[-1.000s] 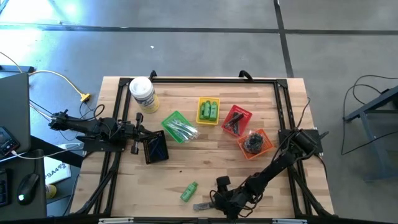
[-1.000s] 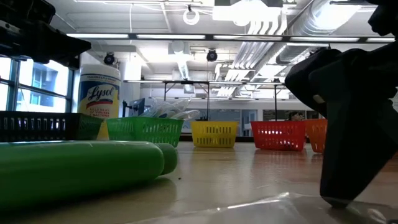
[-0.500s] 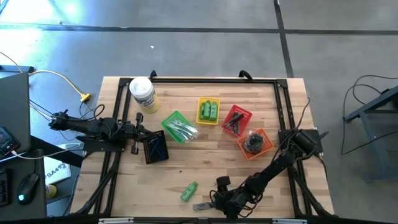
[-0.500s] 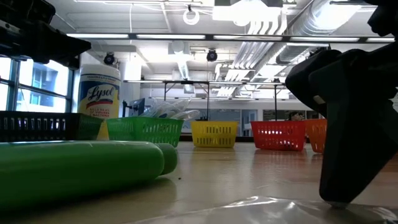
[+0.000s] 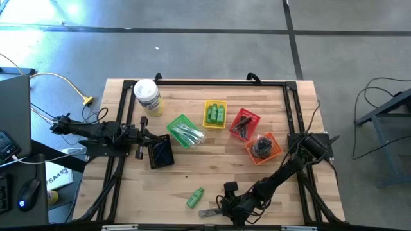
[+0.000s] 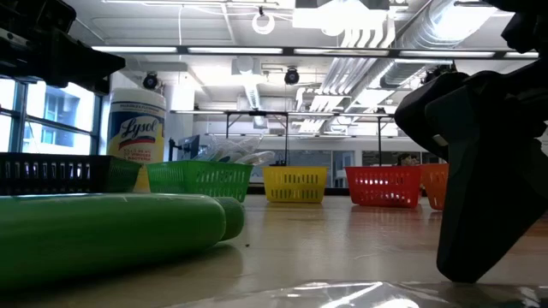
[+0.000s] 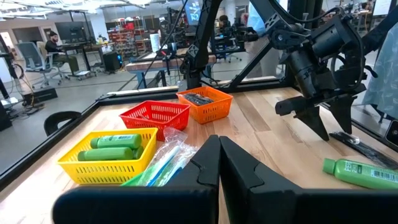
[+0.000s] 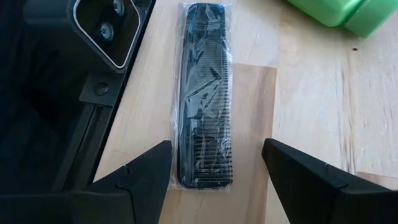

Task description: Pick & Place Travel size toiletries

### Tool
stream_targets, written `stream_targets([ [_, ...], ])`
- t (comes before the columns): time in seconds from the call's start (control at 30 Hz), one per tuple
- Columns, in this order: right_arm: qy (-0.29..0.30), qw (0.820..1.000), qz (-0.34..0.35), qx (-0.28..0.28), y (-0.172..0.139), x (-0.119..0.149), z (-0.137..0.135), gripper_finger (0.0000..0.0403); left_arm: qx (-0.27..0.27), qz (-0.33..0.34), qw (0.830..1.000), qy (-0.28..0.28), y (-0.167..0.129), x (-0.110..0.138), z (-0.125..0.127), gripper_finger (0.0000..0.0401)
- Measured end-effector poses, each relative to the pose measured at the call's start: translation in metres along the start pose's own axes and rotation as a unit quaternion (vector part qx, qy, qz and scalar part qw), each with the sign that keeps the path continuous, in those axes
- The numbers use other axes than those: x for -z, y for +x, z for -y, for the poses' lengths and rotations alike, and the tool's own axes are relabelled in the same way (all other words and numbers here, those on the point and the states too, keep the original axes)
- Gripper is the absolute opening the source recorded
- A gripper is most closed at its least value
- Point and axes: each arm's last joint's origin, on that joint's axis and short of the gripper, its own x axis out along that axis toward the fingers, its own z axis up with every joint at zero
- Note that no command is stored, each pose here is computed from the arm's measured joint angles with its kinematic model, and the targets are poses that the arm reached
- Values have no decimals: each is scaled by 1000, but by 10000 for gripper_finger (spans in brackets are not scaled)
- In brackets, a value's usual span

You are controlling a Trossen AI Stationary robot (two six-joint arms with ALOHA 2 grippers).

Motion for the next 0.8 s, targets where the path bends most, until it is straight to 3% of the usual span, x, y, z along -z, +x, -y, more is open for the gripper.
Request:
stream_targets([
  [0.27,3,1000,-10,19,2,-1,8,250,0,0,1000,0,0,0,0,0],
  [0.8,8,992,-27,122,0,3,27,250,0,-1,1000,0,0,0,0,0],
])
